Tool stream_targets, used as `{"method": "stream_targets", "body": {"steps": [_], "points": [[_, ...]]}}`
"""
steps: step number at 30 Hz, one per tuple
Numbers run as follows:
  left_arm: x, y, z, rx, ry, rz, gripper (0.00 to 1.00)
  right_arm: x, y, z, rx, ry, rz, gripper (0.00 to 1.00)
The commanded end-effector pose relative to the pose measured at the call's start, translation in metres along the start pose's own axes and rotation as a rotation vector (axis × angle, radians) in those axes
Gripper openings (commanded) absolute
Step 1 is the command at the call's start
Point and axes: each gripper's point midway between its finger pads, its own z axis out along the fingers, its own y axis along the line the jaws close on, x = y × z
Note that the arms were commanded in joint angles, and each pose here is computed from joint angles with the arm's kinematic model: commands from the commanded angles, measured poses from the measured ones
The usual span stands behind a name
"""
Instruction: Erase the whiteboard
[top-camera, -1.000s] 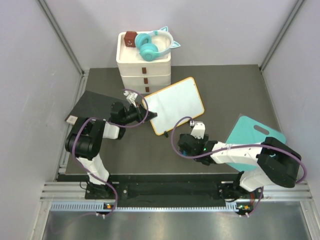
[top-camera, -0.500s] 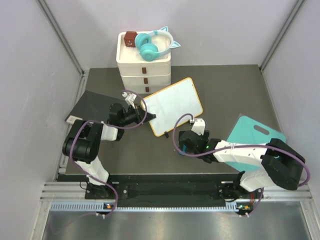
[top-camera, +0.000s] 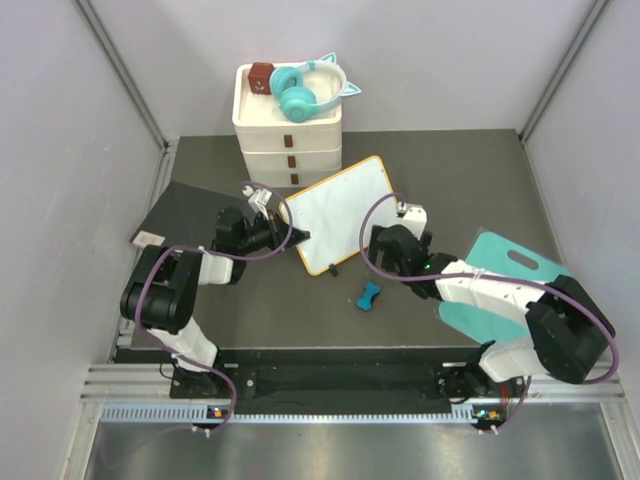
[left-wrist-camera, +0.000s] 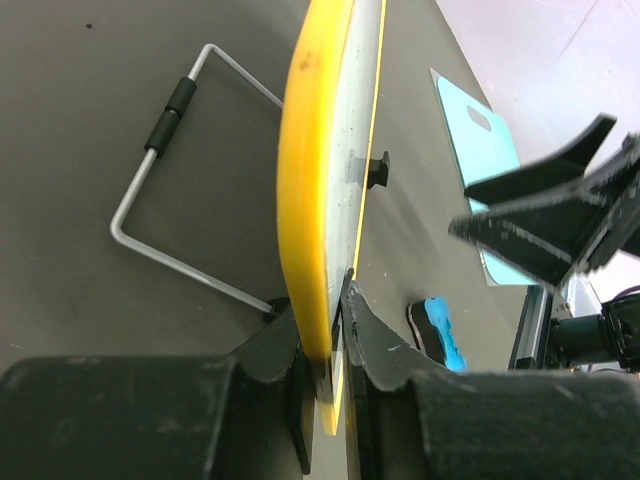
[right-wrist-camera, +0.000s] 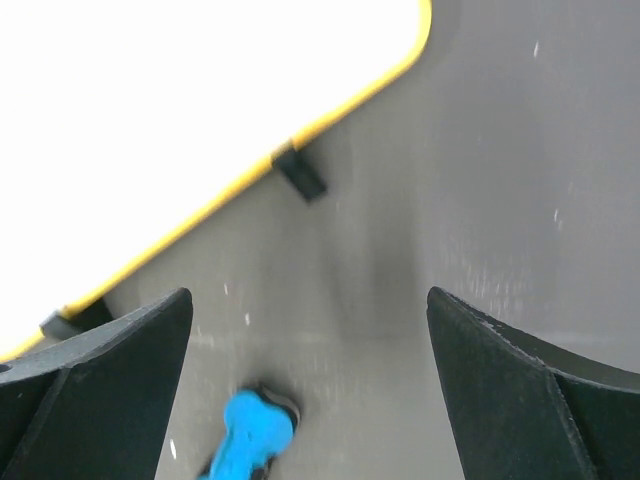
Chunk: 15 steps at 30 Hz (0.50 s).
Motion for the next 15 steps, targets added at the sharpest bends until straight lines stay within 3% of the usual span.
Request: {"method": "stream_targets", "body": {"steps": [1, 7, 15], "points": [[0.028, 0.013, -0.011, -0.055, 0.071, -0.011, 0.00, -0.035, 0.013, 0.013, -0.043, -0.057, 0.011, 0.96], [0.031, 0.014, -0.015, -0.073, 0.077, -0.009, 0.05, -0.028, 0.012, 0.029, -0.048, -0.021, -0.001, 0.94], [0.026, 0.014, -0.013, -0.083, 0.076, -0.013, 0.48, -0.027, 0.011, 0.043, -0.086, -0.013, 0.043, 0.91]]}}
